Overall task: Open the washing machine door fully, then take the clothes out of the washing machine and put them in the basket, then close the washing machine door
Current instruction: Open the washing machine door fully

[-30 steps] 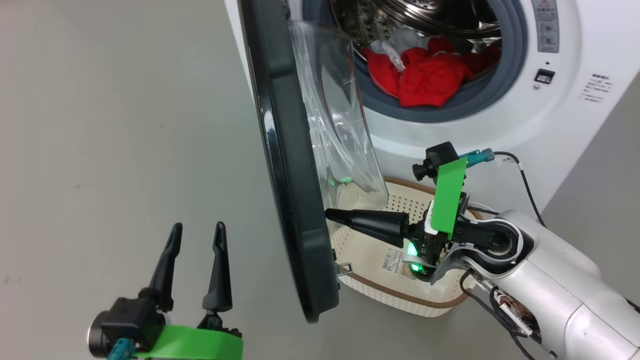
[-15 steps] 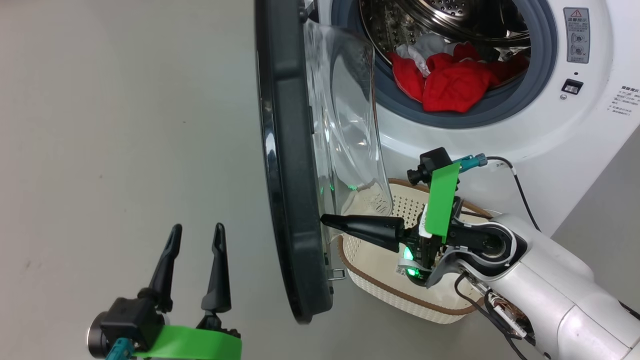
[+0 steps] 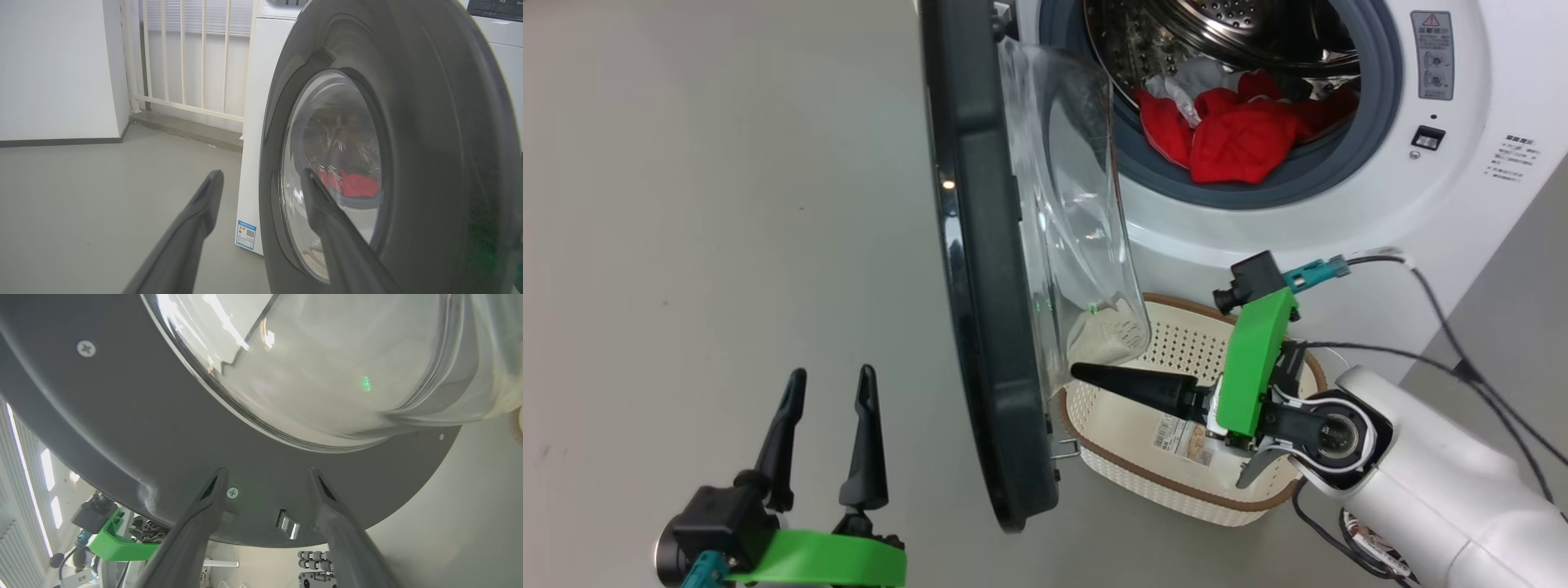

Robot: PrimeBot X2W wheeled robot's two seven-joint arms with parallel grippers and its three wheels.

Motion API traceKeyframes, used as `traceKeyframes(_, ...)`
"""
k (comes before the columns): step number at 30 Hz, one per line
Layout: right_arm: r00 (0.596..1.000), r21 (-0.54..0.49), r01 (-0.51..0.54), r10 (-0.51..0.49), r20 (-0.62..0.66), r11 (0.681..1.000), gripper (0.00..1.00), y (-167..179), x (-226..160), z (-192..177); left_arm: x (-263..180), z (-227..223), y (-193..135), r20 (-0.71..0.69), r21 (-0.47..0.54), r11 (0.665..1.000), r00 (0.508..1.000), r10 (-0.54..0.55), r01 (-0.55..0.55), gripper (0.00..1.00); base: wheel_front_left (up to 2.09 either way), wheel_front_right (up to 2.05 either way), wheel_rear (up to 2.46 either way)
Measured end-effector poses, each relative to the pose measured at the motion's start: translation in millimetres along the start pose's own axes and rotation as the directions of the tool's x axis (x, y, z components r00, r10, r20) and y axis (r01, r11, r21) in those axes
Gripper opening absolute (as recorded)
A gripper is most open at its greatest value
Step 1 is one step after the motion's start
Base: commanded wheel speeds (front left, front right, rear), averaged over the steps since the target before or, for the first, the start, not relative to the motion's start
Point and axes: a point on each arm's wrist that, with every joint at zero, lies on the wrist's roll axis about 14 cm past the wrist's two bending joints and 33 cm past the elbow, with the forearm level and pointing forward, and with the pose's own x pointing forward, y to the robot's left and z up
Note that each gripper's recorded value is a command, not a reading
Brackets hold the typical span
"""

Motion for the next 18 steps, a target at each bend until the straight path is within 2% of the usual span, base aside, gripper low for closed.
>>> traceKeyframes(3,0.995,-0.138,0.078,-0.068,0.079,0.987,1.00,-10.5,-7.8,10.4,1.4,-0.7,-1.0,-0.001,-0.002,1.000,1.000,-0.003,0.003,1.00,0.00,0.00,0.00)
traceKeyframes(6,0.979,-0.280,0.176,-0.138,0.150,0.944,1.00,-27.8,-16.0,12.9,2.7,-1.8,-2.4,-0.003,-0.003,1.000,1.000,-0.007,0.007,1.00,0.00,0.00,0.00)
traceKeyframes(9,0.950,-0.446,0.291,-0.199,0.242,0.847,1.00,-45.7,-29.0,22.3,3.5,-2.5,-4.3,-0.004,-0.005,1.000,1.000,-0.013,0.013,1.00,0.00,0.00,0.00)
traceKeyframes(12,0.917,-0.559,0.383,-0.228,0.328,0.736,1.00,-61.6,-41.2,30.7,3.7,-3.9,-5.9,-0.008,-0.008,1.000,1.000,-0.018,0.018,1.00,0.00,0.00,0.00)
traceKeyframes(13,0.895,-0.611,0.432,-0.236,0.377,0.664,1.00,-69.5,-49.0,36.7,3.3,-4.4,-6.2,-0.009,-0.010,1.000,1.000,-0.019,0.019,1.00,0.00,0.00,0.00)
traceKeyframes(16,0.863,-0.669,0.498,-0.240,0.445,0.552,1.00,-80.0,-61.4,46.5,-0.1,-8.0,-5.4,-0.020,-0.013,1.000,1.000,-0.017,0.017,1.00,0.00,0.00,0.00)
traceKeyframes(18,0.840,-0.687,0.536,-0.235,0.488,0.490,1.00,-84.7,-68.5,53.1,-0.5,-8.1,-5.6,-0.020,-0.014,1.000,1.000,-0.018,0.018,1.00,0.00,0.00,0.00)
